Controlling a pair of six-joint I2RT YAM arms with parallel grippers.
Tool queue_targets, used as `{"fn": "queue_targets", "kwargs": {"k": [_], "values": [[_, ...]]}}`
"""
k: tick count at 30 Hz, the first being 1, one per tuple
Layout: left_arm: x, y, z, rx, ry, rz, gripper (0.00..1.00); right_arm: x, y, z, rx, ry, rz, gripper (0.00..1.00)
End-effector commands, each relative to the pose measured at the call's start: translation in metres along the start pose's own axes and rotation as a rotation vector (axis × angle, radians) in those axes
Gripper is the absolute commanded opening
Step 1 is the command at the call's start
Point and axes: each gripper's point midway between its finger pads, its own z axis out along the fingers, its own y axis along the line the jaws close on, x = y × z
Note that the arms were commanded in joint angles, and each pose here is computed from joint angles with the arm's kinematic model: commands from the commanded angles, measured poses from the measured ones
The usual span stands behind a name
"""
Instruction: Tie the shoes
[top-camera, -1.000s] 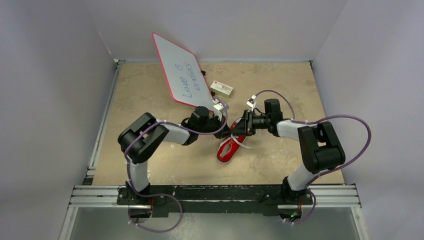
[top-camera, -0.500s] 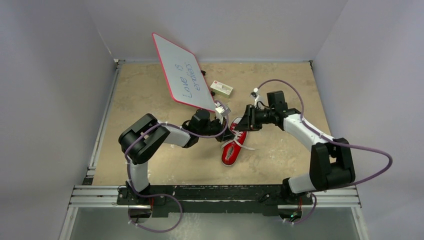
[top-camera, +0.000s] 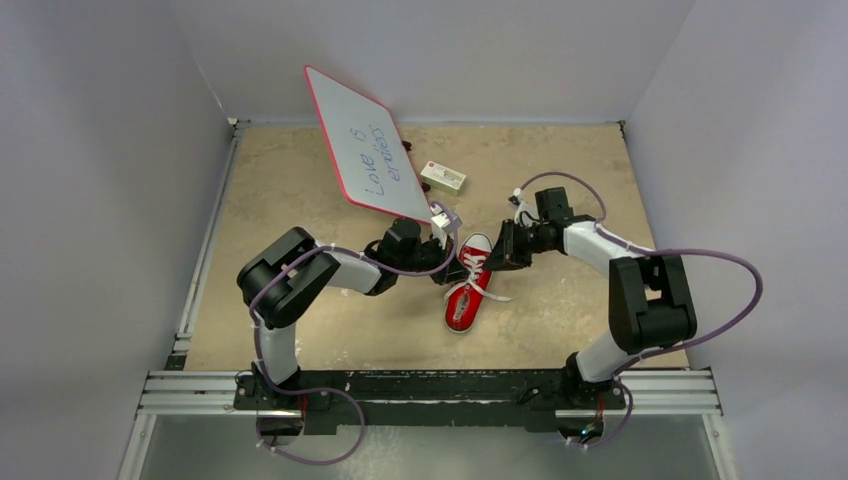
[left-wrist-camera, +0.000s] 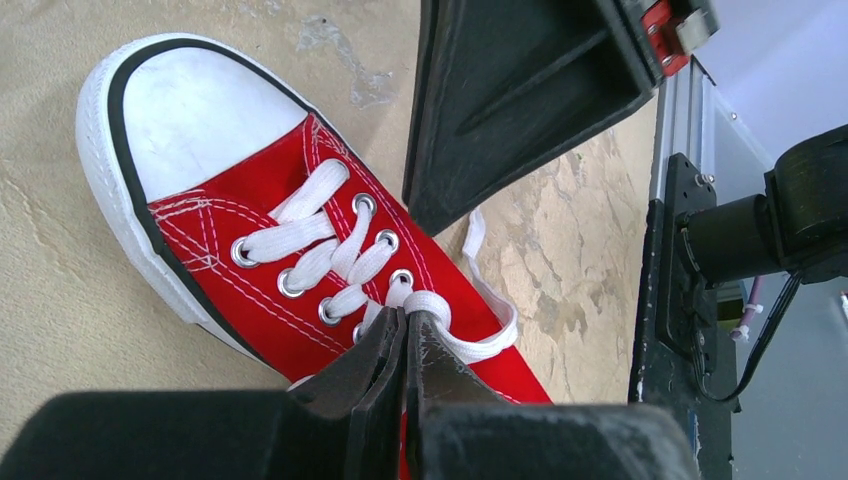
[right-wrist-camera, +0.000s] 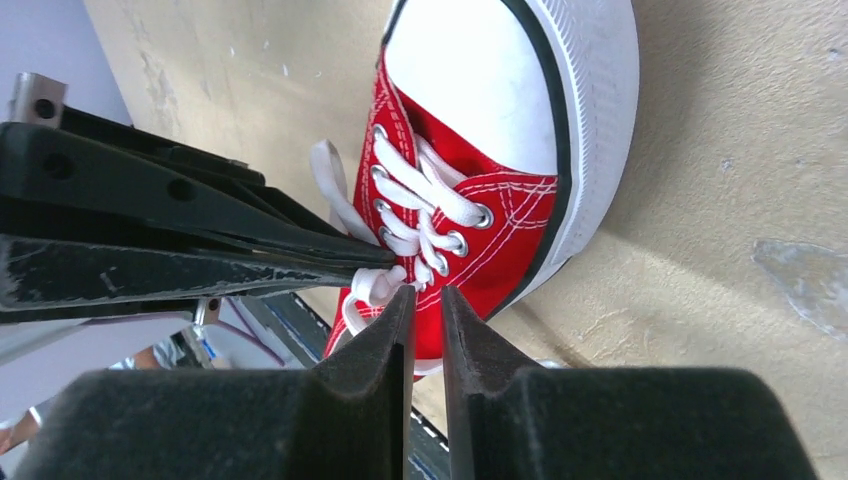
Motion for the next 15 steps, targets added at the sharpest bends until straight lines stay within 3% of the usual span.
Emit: {"fn": "queue_targets", "kwargs": {"k": [1, 15], "values": [[-0.025, -0.017, 0.006, 0.068, -0.063, 0.031, 0.00, 0.003, 0.012, 0.005, -0.089, 0.044, -0.047, 0.17], [-0.024, -0.018, 0.006, 0.074, -0.072, 0.010, 0.00, 0.018, 0.035, 0.012, -0.204, 0.120, -0.126, 0.15]]}}
